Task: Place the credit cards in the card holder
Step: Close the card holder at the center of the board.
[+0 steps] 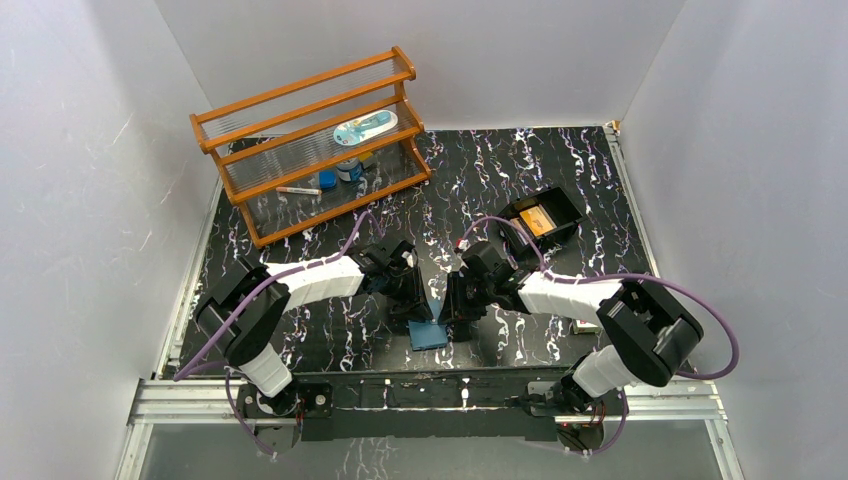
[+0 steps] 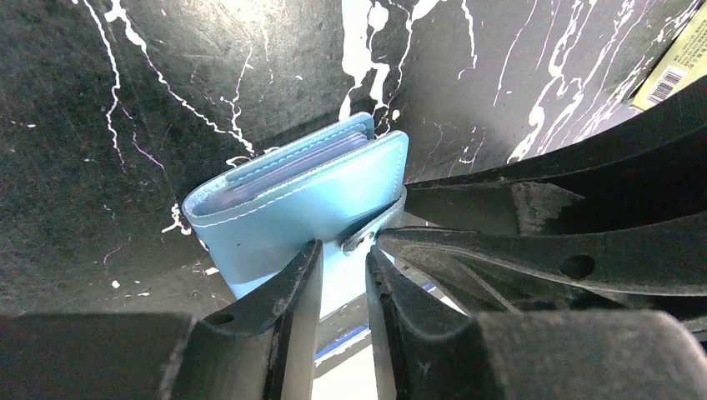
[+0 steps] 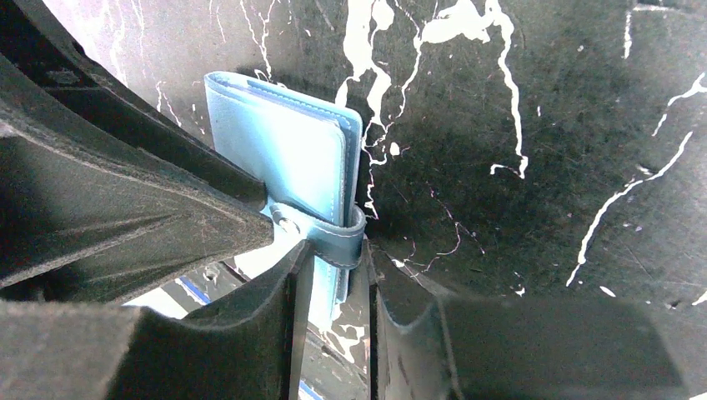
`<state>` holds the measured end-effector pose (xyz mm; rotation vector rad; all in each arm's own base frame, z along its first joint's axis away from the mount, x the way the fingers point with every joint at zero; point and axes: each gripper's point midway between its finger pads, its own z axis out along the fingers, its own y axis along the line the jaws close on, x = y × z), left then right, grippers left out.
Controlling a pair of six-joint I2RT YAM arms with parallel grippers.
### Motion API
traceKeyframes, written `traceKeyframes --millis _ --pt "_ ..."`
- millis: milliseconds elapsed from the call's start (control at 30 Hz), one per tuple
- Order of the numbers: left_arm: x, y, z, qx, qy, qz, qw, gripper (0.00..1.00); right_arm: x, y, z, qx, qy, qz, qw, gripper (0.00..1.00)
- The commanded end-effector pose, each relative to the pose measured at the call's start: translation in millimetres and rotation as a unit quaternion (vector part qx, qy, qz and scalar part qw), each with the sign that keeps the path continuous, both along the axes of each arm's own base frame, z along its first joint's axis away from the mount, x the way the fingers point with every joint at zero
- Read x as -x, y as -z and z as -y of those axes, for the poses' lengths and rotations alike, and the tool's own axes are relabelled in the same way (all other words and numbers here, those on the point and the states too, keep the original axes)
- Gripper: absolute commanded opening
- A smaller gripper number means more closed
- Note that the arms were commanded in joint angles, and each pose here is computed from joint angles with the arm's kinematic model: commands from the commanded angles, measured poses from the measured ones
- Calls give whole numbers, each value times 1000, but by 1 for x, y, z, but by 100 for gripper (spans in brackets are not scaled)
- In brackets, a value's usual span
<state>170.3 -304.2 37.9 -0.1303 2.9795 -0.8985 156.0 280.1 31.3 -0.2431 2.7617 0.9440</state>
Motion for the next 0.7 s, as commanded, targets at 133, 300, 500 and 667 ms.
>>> traceKeyframes --millis 133,300,500,667 --pt "8 13 -8 -19 9 -12 1000 24 -13 -23 -8 -22 13 36 999 37" --pt "9 13 -9 -20 9 -13 1000 24 -16 -24 -6 -16 17 41 999 39" --pt "9 13 -9 -21 8 -12 1000 24 -19 -22 -7 -11 17 43 999 35" --pt "7 10 -8 -18 7 -10 1000 24 -18 -21 -11 -21 6 45 999 29"
